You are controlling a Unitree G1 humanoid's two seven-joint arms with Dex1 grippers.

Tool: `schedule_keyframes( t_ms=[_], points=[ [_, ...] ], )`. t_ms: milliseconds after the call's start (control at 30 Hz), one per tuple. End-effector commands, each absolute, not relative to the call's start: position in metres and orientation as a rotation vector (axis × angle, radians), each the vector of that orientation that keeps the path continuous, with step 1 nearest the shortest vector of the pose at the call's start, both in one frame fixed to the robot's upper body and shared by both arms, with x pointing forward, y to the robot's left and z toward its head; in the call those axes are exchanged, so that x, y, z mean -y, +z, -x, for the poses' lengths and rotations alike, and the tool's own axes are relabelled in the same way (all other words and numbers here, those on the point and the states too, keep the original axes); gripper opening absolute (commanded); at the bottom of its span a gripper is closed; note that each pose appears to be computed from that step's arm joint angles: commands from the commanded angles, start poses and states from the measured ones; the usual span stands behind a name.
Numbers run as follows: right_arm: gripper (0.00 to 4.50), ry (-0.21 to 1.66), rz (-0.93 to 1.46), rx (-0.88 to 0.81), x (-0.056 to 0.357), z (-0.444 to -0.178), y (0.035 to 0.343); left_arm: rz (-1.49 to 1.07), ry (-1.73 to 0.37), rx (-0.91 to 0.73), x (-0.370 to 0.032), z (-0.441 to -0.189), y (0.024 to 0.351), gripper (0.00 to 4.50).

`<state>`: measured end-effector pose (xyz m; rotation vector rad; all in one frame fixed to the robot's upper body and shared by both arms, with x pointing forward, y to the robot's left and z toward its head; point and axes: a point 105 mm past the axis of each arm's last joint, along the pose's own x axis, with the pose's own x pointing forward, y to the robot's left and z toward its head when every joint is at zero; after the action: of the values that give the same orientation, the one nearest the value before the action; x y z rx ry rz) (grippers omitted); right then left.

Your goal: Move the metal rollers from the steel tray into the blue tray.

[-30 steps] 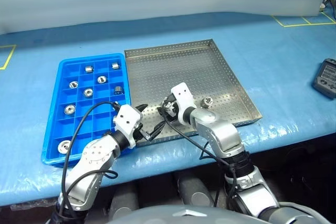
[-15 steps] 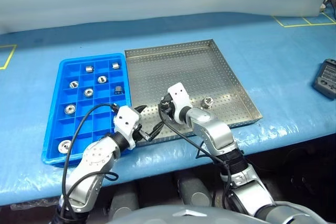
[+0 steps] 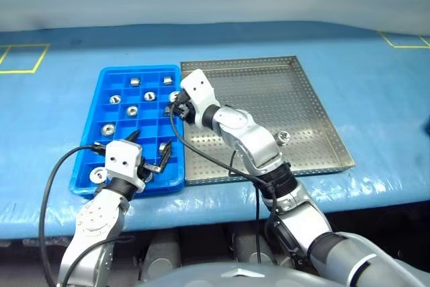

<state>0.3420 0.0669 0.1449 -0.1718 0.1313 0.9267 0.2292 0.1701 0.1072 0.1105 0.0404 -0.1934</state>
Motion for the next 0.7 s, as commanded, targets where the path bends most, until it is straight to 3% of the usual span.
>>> schedule_keyframes(
  t_ms=[33,300,700],
  points=[
    [1.71,1.012,0.176,-0.066,-0.088,-0.334,0.159,-0.129,-0.132,0.029,-0.175,-0.216,0.128,4.50],
    [1.71,1.057,0.184,-0.122,-0.101,-0.336,0.137,-0.112,-0.077,0.000,-0.174,-0.197,0.126,4.50],
    [1.71,0.997,0.190,-0.209,-0.082,-0.348,0.112,-0.107,-0.130,-0.001,-0.166,-0.204,0.124,4.50]
  ],
)
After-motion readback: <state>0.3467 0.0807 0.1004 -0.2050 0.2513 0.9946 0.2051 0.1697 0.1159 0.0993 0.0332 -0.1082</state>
